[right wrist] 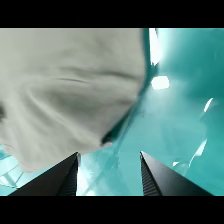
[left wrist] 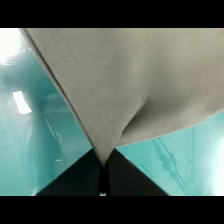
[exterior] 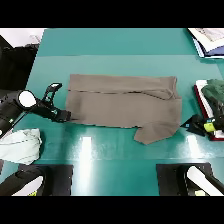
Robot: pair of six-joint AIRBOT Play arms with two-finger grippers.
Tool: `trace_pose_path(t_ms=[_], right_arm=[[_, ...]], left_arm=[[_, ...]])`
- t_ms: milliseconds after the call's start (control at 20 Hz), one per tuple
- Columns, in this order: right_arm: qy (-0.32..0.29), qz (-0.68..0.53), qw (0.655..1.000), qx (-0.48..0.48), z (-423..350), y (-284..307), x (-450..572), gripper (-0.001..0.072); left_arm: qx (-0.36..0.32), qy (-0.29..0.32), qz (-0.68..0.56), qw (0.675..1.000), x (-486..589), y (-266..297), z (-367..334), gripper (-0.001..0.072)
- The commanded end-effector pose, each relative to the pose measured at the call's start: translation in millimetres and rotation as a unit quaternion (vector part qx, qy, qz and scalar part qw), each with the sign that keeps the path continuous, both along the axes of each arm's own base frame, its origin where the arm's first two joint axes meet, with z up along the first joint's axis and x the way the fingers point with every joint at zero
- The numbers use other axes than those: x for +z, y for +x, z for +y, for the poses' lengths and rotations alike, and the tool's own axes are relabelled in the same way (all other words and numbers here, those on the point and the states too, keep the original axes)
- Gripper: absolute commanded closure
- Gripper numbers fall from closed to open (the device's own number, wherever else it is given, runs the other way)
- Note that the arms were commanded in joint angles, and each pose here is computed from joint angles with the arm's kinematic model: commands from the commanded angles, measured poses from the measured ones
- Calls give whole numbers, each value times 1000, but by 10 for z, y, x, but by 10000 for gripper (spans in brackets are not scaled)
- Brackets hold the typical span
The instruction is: Fold the shirts.
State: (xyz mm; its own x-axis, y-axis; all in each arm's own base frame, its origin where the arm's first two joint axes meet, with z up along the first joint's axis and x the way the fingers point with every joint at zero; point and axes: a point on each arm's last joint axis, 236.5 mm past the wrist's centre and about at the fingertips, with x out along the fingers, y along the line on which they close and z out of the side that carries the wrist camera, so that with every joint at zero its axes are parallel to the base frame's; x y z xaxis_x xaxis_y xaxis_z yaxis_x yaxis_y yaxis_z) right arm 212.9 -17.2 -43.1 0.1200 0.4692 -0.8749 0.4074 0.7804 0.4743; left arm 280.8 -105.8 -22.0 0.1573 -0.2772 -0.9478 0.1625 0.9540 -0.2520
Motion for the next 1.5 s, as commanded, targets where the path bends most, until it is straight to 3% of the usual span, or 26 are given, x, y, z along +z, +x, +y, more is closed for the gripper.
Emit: trace_pose_path(t_ms=[0,300,450,500,700,900,1050,1200,1450], right_arm=[[-2,1,1000,1,114,-142,-212,281],[14,-44,998,33,490,99,-201,283],[1,-53,997,64,582,121,-226,646],[6,-50,996,75,628,90,-215,690],[10,-49,993,107,687,-129,104,692],[-76,-48,992,91,397,-499,555,692],[-120,-100,985,69,330,-536,880,693],[-129,-163,976,72,391,-350,1138,693],[-108,-185,970,116,523,183,1239,694]], left_arm=[[2,9,-7,1000,35,26,44,684],[1,9,-6,1000,35,24,43,684],[0,9,-3,1000,31,7,45,683],[0,10,-2,1000,34,1,49,684],[1,27,-12,1000,224,-132,153,684],[-23,36,30,999,475,-682,237,683],[-43,-7,75,996,591,-1017,57,683],[-36,-26,11,999,644,-723,-34,683],[60,42,-116,991,720,-47,368,684]])
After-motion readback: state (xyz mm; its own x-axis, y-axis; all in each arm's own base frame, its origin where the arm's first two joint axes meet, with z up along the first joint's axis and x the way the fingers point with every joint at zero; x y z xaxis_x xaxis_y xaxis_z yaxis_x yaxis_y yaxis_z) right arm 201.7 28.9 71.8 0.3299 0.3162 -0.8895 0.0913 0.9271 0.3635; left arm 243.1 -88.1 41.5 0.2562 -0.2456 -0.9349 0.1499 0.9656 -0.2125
